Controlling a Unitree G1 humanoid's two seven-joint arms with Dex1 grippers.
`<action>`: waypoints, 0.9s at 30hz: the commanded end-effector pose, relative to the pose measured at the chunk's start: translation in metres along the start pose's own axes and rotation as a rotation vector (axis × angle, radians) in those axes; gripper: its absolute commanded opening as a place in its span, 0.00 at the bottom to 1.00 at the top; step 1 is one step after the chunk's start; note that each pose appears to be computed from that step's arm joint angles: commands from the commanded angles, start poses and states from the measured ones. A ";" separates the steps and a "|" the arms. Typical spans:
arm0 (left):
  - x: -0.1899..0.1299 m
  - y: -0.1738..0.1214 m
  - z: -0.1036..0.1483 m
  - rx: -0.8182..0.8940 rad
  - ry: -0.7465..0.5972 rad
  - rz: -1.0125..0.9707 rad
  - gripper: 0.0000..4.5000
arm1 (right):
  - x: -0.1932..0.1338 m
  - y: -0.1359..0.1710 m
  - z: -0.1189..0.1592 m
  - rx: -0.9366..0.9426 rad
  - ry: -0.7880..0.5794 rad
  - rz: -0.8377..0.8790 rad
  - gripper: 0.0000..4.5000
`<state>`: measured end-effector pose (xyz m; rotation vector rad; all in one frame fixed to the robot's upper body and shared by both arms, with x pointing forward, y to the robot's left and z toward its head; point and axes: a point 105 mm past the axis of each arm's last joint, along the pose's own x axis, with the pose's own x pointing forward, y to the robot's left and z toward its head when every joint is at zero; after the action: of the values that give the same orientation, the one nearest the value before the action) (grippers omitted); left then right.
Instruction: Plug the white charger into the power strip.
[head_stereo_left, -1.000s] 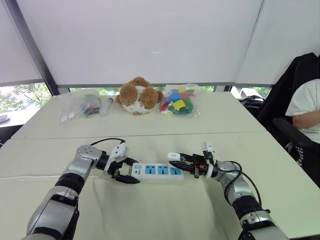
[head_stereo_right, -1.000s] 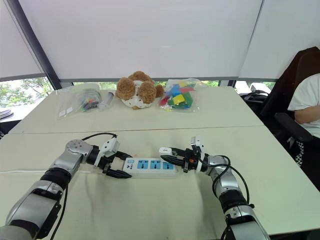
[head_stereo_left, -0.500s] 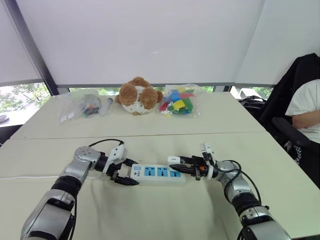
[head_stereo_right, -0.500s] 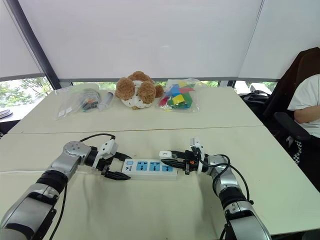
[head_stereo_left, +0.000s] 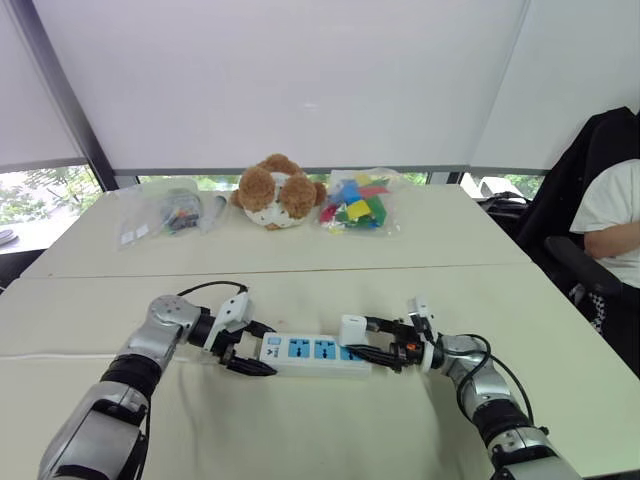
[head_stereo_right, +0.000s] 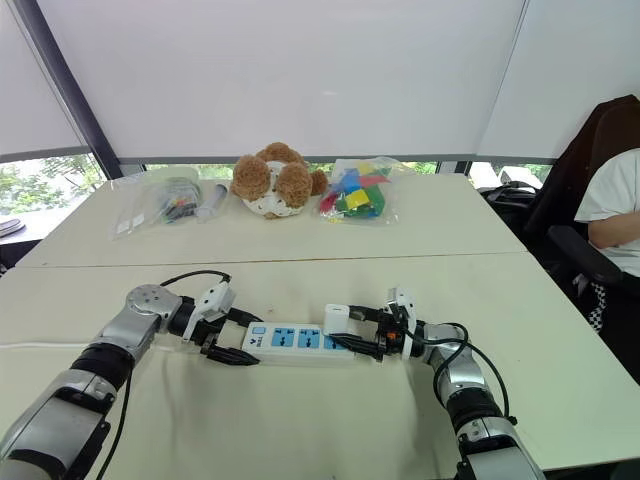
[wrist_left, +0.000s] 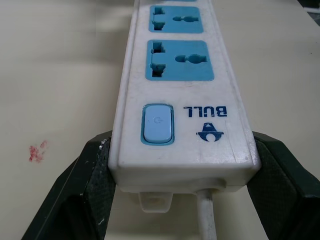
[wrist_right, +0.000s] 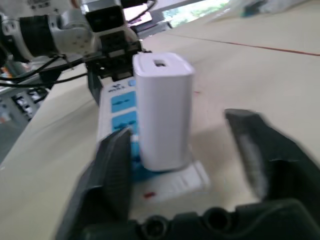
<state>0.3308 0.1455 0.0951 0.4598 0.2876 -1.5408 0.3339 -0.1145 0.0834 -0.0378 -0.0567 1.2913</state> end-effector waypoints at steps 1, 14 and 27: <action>-0.001 -0.001 0.003 0.008 -0.015 -0.019 0.67 | 0.004 0.002 0.004 -0.026 0.016 0.014 0.81; 0.007 0.004 -0.002 0.027 -0.019 0.004 0.67 | 0.017 0.000 0.059 -0.089 -0.084 0.057 0.76; 0.013 0.014 0.001 0.115 -0.010 0.064 0.67 | 0.007 0.007 0.049 -0.071 0.022 0.097 0.18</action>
<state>0.3363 0.1334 0.0856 0.5038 0.1985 -1.5502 0.3268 -0.1044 0.1275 -0.0772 -0.0779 1.3788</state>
